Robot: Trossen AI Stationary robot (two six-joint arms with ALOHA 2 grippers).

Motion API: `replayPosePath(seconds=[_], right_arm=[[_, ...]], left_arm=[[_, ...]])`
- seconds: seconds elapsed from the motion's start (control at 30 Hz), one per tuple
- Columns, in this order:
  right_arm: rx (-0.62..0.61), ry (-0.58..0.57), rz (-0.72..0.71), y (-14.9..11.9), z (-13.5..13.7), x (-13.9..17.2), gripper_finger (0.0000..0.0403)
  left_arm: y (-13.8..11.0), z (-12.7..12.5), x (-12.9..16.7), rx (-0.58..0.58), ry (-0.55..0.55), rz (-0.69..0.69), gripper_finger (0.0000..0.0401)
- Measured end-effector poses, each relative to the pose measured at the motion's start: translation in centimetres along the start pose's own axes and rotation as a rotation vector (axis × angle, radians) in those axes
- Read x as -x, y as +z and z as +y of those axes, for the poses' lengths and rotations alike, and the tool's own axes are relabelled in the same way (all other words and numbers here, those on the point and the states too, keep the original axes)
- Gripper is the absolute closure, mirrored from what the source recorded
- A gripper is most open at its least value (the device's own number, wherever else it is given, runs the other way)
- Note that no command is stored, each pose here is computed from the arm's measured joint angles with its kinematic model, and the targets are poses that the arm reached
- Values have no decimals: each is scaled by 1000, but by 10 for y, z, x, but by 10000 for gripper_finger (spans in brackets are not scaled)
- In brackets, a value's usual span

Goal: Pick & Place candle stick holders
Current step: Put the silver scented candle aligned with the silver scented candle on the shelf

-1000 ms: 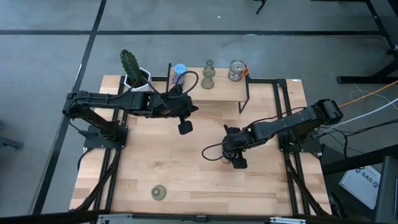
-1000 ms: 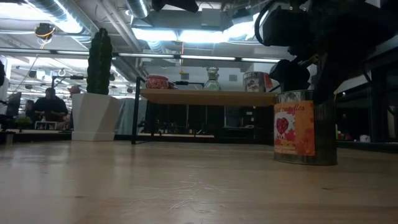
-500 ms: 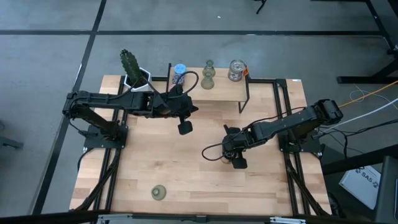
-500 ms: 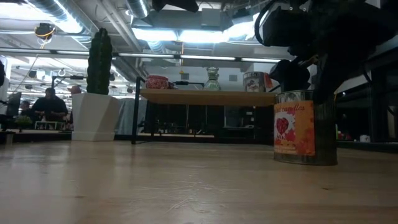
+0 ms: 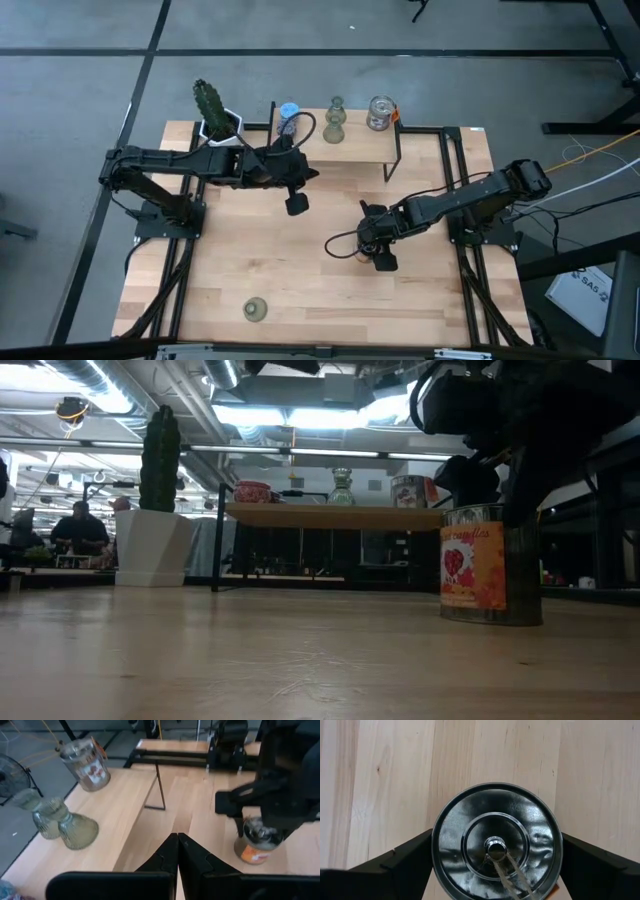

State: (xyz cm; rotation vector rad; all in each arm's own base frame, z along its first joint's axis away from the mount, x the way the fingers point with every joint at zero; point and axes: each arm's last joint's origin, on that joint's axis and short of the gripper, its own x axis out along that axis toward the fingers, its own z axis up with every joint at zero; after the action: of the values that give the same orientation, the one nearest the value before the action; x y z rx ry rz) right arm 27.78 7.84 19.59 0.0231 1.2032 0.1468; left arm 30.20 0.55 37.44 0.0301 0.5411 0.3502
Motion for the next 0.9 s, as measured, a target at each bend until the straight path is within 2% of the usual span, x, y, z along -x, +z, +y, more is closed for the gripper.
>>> replayPosePath(seconds=[0.13,0.43,0.9], right_arm=[[-1,-20,14,0,0,5,40],[-40,-72,15,19,-9,30,41],[-208,-112,6,44,-39,79,43]], left_arm=[[5,3,9,17,-3,-48,399],[12,13,35,47,13,-123,399],[17,31,68,124,25,-212,399]])
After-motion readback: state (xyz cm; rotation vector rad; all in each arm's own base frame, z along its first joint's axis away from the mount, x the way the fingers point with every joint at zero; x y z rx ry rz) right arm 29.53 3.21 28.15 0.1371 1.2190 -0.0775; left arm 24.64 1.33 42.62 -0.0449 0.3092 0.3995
